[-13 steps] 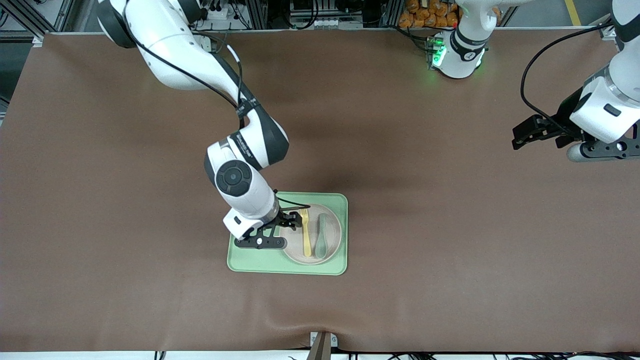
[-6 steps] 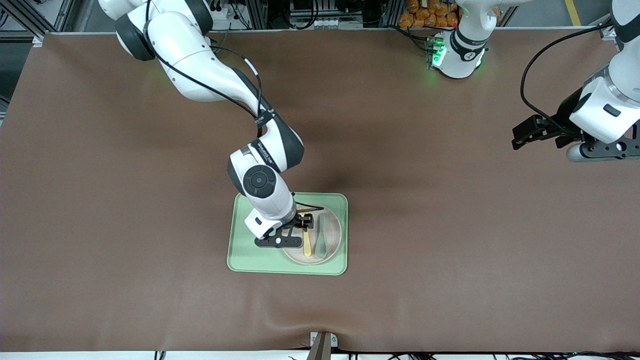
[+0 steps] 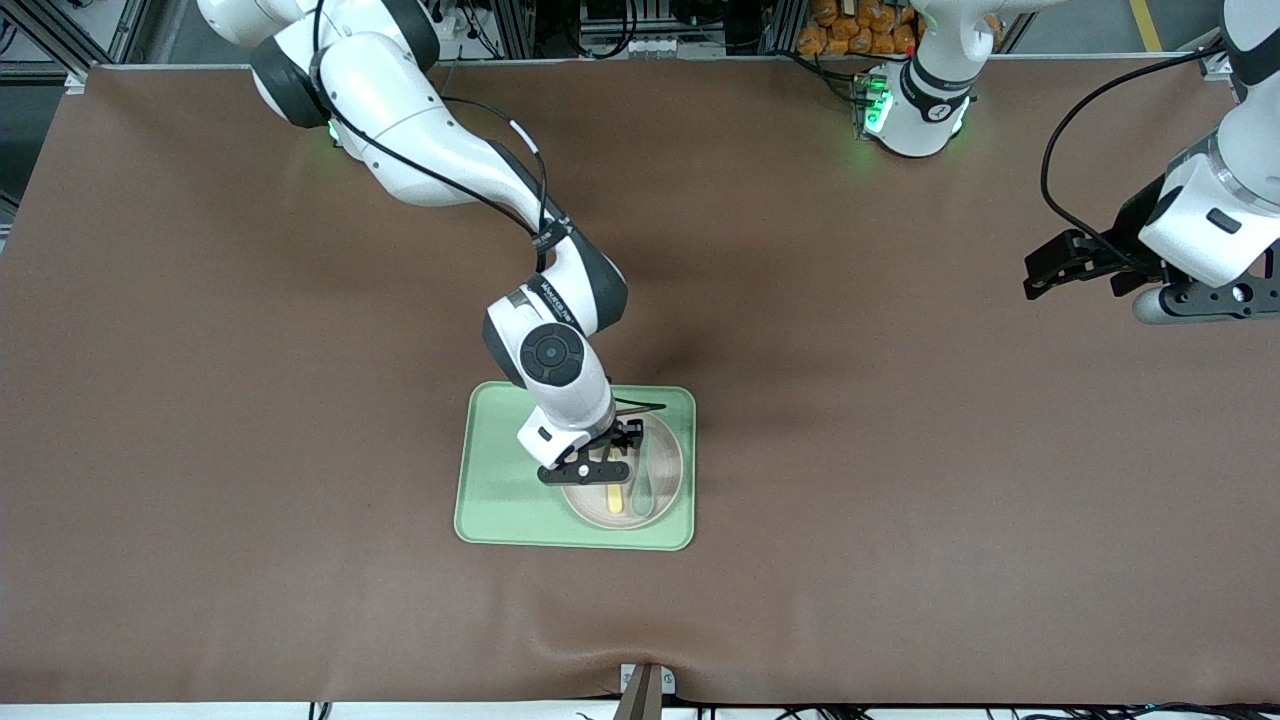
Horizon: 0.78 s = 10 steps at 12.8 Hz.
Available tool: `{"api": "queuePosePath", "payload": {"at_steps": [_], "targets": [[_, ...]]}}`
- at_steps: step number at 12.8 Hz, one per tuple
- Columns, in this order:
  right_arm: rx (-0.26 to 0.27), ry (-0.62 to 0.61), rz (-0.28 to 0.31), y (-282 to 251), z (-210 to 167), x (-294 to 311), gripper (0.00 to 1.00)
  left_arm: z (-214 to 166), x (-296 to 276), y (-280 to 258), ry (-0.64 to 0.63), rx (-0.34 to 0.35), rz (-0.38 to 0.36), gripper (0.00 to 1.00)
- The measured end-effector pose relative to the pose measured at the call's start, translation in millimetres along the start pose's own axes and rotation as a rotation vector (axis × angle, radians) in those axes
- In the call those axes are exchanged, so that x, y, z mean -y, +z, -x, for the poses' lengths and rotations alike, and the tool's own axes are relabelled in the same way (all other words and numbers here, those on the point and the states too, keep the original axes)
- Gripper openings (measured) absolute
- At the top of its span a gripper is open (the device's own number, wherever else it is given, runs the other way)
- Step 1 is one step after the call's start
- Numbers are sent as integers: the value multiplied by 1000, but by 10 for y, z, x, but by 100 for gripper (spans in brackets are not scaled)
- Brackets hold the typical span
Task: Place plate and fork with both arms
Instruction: 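Grasp the yellow fork with the right gripper and lift it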
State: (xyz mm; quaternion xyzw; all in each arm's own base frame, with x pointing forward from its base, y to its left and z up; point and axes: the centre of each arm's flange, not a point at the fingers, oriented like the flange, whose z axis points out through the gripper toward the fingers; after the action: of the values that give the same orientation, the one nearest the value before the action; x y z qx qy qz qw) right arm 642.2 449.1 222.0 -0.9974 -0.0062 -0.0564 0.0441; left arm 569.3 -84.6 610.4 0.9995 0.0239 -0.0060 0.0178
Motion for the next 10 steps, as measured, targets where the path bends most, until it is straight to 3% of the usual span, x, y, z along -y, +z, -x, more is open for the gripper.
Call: {"api": "queuePosePath", "payload": {"at_steps": [3,10], "targets": [[-34,-23,21,137,-17,-32,61,0,0,0,0,0,0,100],[-32,-53,27,281,111,116,50,0,1,0,0,0,0,100]]}}
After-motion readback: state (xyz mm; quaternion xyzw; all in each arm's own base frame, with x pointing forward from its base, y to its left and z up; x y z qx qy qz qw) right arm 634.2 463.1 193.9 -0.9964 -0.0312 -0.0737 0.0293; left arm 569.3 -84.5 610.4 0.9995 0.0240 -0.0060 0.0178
